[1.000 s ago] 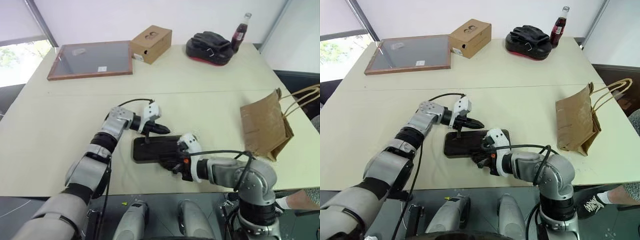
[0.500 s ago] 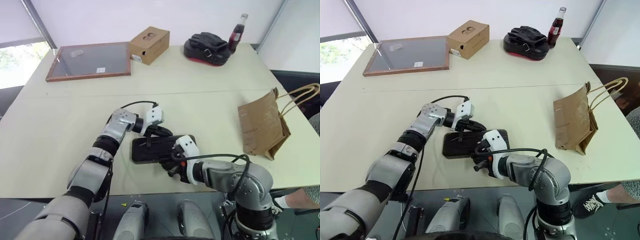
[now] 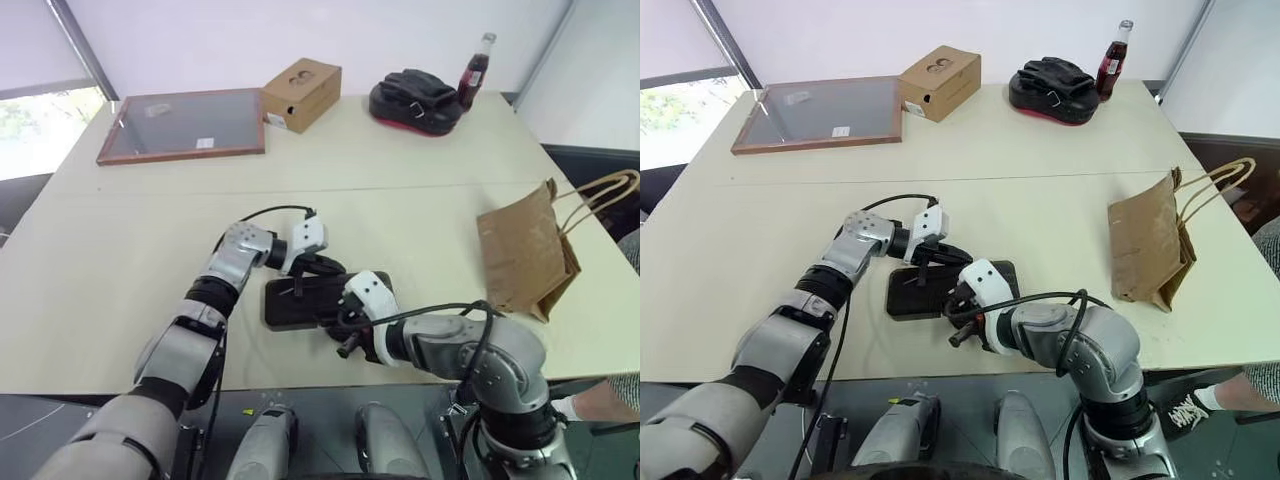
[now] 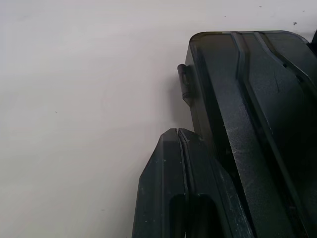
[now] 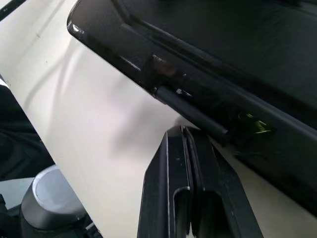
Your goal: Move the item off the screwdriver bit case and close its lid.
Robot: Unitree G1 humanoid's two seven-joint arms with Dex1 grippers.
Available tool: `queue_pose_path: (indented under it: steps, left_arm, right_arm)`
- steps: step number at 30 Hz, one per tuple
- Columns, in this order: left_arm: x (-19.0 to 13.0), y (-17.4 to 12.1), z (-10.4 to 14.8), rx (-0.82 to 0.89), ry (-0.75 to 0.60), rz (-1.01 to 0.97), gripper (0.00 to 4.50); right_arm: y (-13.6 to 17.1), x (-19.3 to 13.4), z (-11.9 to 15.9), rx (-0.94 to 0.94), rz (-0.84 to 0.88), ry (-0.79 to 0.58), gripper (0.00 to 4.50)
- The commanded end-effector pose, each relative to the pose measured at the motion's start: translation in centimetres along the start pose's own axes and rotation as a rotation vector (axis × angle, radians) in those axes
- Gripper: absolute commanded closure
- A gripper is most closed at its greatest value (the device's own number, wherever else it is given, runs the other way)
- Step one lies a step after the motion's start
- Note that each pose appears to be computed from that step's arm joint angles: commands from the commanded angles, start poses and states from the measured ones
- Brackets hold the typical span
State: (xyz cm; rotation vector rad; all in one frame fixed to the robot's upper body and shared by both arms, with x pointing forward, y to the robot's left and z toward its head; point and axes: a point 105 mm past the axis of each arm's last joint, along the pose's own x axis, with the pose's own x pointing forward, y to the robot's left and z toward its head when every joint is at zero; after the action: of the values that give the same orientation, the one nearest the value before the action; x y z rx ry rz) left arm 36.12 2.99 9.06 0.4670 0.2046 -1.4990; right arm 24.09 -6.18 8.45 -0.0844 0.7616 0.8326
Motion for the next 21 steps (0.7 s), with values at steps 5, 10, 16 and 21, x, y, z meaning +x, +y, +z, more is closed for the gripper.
queue_pose_path:
  steps: [5,10,16,21]
  left_arm:
    - [-3.9,3.6,0.0,-0.011,-0.015,0.241,4.50]
    - [-7.6,4.7,2.2,-0.025,-0.122,0.335,4.50]
    - [-12.2,1.4,3.6,-0.134,-0.213,0.389,4.50]
    - [-14.9,-3.2,4.3,-0.242,-0.243,0.448,4.50]
  right_arm:
    - [-0.1,-6.6,1.9,-0.216,0.075,-0.072,4.47]
    - [-1.1,-9.6,2.9,-0.310,0.049,-0.091,4.47]
    - [-3.8,-11.6,6.2,-0.328,-0.058,-0.210,4.47]
    - [-3.7,-11.9,7.1,-0.370,-0.047,-0.250,4.47]
